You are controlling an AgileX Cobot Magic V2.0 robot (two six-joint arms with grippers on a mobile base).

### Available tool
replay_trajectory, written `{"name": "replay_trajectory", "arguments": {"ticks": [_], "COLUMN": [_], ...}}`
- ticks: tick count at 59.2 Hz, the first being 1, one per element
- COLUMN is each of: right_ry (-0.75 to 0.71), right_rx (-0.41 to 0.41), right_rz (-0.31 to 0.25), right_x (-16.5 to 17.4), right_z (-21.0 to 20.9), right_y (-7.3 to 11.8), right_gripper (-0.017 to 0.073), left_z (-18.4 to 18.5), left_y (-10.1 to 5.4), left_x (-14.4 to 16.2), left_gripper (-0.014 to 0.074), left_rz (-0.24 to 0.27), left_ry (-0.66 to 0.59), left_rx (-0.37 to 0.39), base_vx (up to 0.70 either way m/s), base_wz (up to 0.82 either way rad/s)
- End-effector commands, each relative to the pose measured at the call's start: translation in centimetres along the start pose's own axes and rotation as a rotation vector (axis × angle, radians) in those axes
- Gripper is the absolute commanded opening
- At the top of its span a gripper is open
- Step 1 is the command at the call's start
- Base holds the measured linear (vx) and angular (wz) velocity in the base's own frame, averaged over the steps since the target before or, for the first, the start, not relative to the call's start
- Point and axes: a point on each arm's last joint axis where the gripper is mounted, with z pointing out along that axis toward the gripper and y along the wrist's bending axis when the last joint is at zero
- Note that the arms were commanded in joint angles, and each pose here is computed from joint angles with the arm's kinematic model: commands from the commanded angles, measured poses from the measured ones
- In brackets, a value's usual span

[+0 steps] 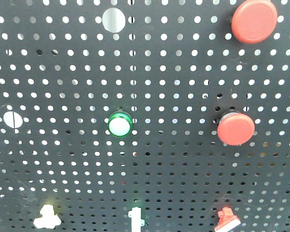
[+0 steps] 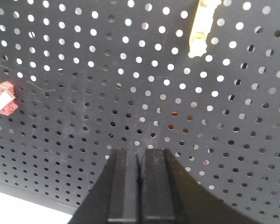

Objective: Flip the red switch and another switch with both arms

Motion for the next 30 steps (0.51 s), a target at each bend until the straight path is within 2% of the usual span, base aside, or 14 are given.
{"name": "replay_trajectory", "arguments": {"ticks": [1,30], "right_ry": [-0.091,-0.091], "right_rx": [0.019,0.019], "right_rz": [-0.016,-0.016], "right_x": [-1.51,-1.51], "right_z": [-0.25,-0.25], "right_y": [-0.29,-0.29], "right_gripper": [-0.0006,-0.0006], "left_z": [-0.06,-0.06], "left_y": [0.01,0.01], "left_x": [-0.09,-0.09], "left_gripper": [0.0003,0.0003], "left_rz": [-0.012,-0.011], "left_ry": [-0.072,-0.072], "left_rx": [-0.003,-0.003], "base_vx": [0.0,0.0], "base_wz": [0.0,0.0]}}
